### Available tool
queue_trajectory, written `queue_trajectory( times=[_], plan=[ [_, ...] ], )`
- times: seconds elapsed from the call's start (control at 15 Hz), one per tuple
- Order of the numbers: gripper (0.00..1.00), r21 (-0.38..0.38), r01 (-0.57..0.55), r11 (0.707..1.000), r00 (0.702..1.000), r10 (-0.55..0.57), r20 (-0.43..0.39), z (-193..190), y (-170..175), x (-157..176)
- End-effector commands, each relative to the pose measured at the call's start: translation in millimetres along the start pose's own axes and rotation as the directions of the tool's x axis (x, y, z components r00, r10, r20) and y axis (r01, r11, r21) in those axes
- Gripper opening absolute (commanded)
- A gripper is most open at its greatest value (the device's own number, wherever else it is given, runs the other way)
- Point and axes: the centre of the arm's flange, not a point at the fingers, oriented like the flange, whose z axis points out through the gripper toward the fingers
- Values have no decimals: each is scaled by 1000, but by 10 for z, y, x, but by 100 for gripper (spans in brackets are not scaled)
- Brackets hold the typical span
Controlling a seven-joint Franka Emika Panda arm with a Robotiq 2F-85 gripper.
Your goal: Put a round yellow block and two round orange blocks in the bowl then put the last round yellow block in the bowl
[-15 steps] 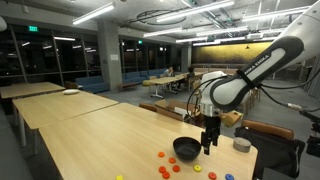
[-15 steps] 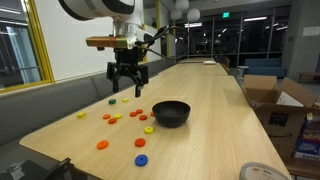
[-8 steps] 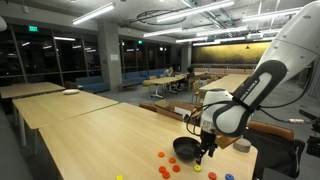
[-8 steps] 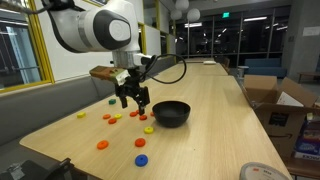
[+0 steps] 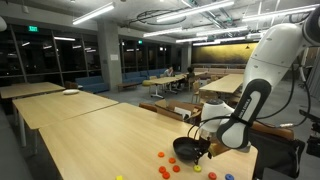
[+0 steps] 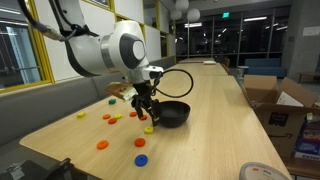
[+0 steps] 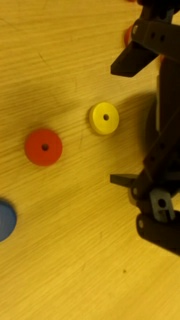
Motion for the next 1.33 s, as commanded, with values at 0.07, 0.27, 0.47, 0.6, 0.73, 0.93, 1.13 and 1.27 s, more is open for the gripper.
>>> queue_trajectory(
  times=[0.07, 0.27, 0.47, 0.6, 0.73, 0.93, 1.13, 1.27],
  plan=[
    [100, -11, -61, 998, 998, 61, -13, 153, -71, 94],
    [100, 7, -63, 998, 998, 63, 9, 219, -176, 88],
    [100, 18, -81, 997, 996, 81, 31, 299, -255, 68],
    [100, 23, -96, 995, 995, 95, 42, 338, -282, 64],
    [100, 24, -109, 994, 993, 108, 45, 376, -279, 70],
    [100, 27, -127, 992, 991, 125, 49, 416, -241, 108],
    [100, 33, -144, 989, 989, 142, 49, 447, -206, 151],
    [100, 37, -152, 988, 987, 150, 50, 461, -183, 172]
  ],
)
